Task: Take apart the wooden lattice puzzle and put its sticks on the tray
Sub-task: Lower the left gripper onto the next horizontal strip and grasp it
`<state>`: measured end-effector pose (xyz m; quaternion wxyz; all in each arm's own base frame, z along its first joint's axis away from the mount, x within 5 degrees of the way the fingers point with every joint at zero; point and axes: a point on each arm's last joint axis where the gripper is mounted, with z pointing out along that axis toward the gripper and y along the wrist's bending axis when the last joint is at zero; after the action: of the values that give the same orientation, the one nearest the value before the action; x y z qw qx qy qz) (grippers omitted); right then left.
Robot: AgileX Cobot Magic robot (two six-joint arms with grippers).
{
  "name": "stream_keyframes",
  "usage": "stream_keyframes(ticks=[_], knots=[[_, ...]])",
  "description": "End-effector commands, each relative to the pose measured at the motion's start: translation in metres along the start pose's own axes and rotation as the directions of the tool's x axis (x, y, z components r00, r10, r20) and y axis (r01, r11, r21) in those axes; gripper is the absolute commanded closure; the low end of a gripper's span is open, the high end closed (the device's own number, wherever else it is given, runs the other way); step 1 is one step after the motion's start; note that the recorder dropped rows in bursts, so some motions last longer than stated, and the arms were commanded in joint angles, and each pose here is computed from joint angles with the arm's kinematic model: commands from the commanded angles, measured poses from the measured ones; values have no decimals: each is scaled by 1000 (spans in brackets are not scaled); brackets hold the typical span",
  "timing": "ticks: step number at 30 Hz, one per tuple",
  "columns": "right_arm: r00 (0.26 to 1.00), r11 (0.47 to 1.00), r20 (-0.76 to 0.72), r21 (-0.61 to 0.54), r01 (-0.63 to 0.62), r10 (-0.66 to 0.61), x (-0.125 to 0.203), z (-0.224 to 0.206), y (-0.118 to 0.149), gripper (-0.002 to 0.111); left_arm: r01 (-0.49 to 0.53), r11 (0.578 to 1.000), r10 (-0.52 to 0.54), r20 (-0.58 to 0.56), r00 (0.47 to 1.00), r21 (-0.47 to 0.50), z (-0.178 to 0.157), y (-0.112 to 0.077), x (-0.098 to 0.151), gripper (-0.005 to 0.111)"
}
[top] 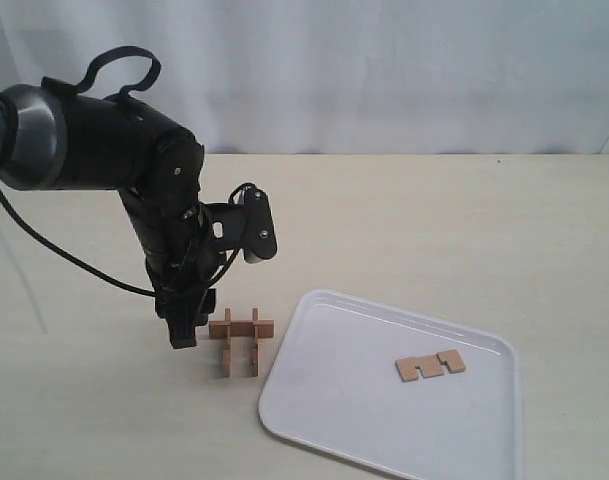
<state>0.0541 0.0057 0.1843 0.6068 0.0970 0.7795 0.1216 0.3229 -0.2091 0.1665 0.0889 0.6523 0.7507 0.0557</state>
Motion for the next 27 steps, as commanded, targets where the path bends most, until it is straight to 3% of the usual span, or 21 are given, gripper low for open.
stream_keyframes(ticks=[1,27], knots=[[1000,1000,6,-5,7,-7,0,0,0,104,0,1000,1,22,1000,-6,11,1,-3,56],[1000,1000,6,-5,7,-7,0,0,0,104,5,1000,-6,24,1000,25,55,-2,-8,56]])
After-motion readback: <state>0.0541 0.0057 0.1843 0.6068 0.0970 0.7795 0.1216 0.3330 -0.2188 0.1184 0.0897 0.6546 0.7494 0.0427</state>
